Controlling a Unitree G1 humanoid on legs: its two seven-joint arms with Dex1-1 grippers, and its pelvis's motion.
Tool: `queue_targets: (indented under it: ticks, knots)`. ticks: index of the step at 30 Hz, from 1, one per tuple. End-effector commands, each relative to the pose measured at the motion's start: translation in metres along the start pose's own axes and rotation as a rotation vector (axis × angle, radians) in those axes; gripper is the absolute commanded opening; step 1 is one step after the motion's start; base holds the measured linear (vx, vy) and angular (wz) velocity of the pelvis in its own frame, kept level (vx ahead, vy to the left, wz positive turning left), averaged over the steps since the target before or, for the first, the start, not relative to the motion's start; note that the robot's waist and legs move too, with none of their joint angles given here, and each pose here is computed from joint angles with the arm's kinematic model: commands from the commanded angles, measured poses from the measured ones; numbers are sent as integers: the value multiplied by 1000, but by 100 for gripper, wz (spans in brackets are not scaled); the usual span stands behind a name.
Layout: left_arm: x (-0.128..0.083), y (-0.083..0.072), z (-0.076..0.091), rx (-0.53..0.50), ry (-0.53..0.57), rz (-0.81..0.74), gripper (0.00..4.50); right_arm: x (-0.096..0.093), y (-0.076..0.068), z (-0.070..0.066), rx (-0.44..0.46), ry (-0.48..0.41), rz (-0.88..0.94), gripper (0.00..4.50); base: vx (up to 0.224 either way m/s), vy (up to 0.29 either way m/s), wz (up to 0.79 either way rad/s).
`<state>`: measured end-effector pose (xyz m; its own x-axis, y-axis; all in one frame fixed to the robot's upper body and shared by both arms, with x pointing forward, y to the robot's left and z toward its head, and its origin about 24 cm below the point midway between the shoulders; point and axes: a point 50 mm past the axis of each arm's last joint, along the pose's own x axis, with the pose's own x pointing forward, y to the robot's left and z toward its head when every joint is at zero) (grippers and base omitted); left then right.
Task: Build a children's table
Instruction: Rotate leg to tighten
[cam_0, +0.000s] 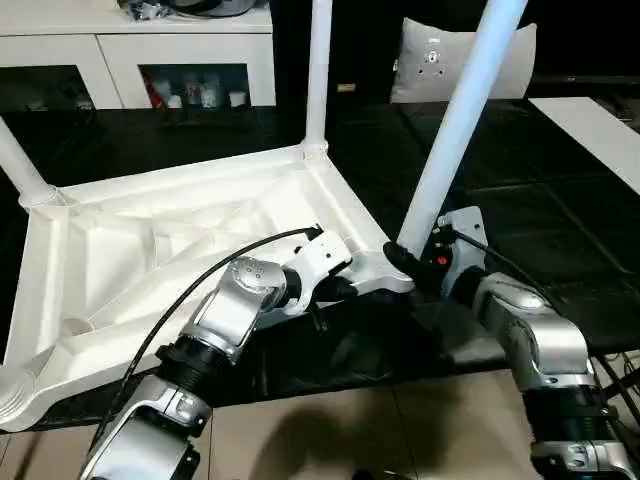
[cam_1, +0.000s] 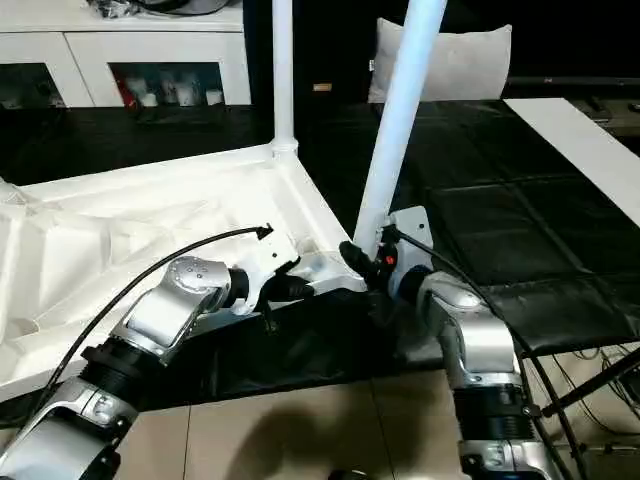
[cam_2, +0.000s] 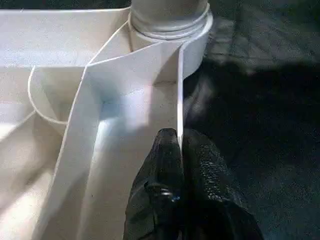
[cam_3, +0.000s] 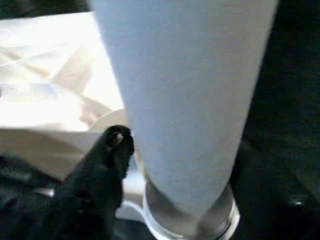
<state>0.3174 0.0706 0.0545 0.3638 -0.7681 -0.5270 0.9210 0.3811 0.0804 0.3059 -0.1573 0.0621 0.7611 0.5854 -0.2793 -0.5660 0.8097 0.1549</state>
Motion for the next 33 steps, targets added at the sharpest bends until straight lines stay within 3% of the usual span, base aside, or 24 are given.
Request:
queue_targets:
  ticks: [1, 6, 10, 13, 14, 17, 18, 23, 33]
  knots:
    - [-3, 1, 9, 70, -47, -12, 0, 4, 25, 5, -37, -36, 232, 349, 0, 0, 0]
    - [-13, 3, 0, 166, -7, -124, 0, -13, 14, 3, -123, 26, 344, 395, 0, 0, 0]
    - [-24, 2, -8, 302, 53, -256, 0, -27, -2, 1, -234, 119, 394, 439, 0, 0, 0]
    - [-26, 1, -10, 324, 71, -303, 0, -33, -4, 2, -264, 130, 449, 439, 0, 0, 0]
    - [-28, 1, -11, 336, 78, -338, 0, -38, -4, 2, -264, 138, 509, 412, 0, 0, 0]
    - [-33, -1, -14, 366, 94, -420, 0, -44, -2, 4, -268, 137, 596, 400, 0, 0, 0]
    - [-34, -2, -14, 374, 96, -436, 0, -45, -1, 4, -267, 138, 616, 369, 0, 0, 0]
    - [-39, -1, -17, 402, 117, -513, 0, -52, 4, -1, -243, 167, 730, 357, 0, 0, 0]
    - [-46, -7, -24, 412, 138, -618, 0, -56, 7, -6, -218, 203, 800, 255, 0, 0, 0]
